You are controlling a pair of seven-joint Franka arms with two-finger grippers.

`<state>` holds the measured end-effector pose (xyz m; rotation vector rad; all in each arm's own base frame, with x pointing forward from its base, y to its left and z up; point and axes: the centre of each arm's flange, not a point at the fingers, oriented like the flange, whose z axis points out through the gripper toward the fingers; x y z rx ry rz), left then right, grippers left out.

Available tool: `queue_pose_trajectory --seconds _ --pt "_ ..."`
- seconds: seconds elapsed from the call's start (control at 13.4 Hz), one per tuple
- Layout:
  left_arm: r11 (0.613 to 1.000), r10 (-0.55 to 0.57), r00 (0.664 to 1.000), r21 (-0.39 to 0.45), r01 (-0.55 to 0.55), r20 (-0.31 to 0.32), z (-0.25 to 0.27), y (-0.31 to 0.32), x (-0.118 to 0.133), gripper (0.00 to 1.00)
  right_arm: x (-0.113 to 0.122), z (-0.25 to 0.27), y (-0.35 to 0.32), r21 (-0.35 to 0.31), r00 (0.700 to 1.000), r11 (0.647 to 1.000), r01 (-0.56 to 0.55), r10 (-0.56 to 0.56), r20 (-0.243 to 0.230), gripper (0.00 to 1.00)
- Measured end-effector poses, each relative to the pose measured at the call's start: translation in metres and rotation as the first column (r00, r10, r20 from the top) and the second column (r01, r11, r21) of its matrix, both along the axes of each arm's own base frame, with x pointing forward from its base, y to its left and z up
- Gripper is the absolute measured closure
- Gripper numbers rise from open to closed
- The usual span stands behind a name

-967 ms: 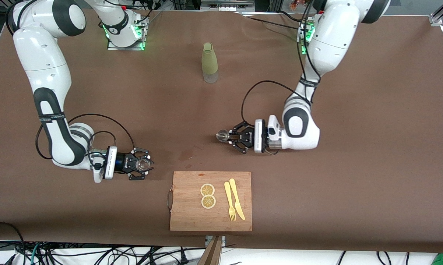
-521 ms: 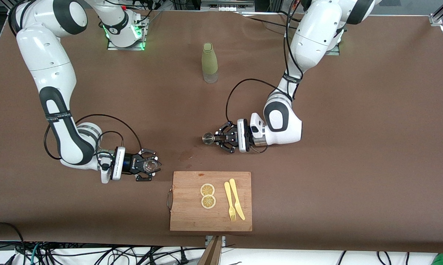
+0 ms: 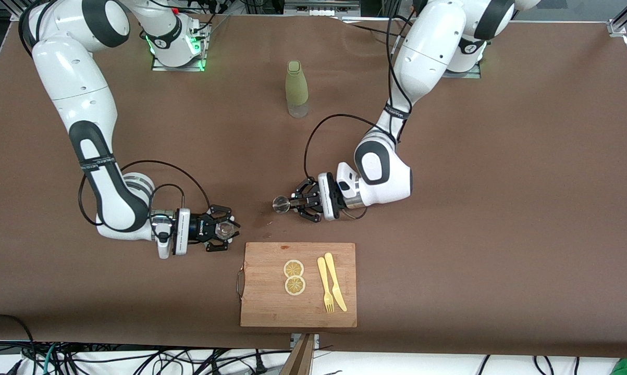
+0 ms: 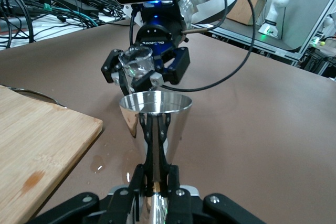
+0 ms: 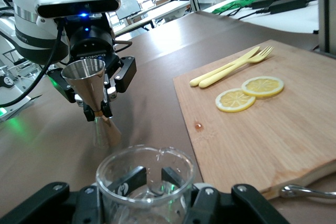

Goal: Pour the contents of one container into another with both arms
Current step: 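Lift the glass with the right gripper while the left gripper brings the jigger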

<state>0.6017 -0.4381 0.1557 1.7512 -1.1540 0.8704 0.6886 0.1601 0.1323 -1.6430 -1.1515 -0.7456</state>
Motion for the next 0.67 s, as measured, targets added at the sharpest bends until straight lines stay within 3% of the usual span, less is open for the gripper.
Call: queue_pose_trajectory --seconds 0.3,0.67 --pt "0.998 0.040 0.999 0.043 -0.040 -0.014 -0.005 -0.019 -0.001 0.79 0.000 0.002 0.001 -0.010 0.999 1.000 0.002 -0.002 -0.035 0.77" --pt "0.996 0.081 0.996 0.052 -0.079 -0.038 -0.002 -0.039 0.002 0.79 0.000 0.036 0.005 -0.053 0.988 0.996 -0.069 0.061 -0.144 0.76"
